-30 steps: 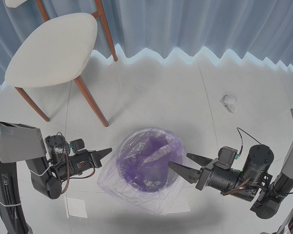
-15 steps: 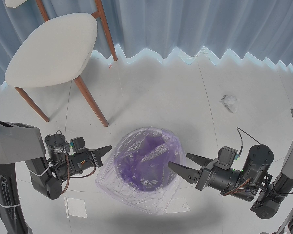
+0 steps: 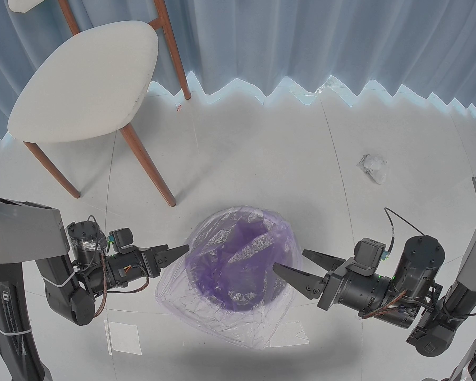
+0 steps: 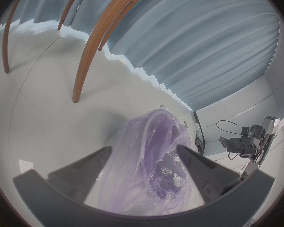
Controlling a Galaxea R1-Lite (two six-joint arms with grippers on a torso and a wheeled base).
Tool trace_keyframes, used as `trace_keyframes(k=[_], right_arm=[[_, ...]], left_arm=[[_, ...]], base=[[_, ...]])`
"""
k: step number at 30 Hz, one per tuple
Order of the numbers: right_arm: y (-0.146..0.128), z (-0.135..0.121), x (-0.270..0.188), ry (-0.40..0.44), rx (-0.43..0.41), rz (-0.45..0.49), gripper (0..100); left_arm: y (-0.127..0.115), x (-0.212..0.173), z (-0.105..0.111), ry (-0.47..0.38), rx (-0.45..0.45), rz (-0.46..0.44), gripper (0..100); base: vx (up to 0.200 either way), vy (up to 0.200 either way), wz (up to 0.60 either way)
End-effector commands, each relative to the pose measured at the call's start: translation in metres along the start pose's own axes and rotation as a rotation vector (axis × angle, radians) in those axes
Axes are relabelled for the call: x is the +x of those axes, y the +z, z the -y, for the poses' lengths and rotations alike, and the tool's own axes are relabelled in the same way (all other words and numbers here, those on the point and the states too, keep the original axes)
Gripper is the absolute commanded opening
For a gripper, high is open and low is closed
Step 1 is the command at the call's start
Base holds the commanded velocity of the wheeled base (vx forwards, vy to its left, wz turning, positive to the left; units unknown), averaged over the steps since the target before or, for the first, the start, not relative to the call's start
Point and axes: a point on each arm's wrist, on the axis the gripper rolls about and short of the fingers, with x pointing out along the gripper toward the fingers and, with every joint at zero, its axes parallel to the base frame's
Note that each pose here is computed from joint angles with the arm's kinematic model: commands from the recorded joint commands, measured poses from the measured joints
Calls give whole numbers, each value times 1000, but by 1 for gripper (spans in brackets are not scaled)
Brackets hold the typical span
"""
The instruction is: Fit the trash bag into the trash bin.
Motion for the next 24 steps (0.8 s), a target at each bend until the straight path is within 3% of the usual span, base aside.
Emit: trace_keyframes(k=[1, 24], right_arm=[[0, 0, 1, 5, -2, 9, 100], [-2, 1, 1, 1, 0, 1, 100]], left_arm=[[-11, 5, -5, 7, -26, -34, 100], [-24, 8, -13, 19, -49, -72, 100]], base=[[0, 0, 0], [0, 0, 0]])
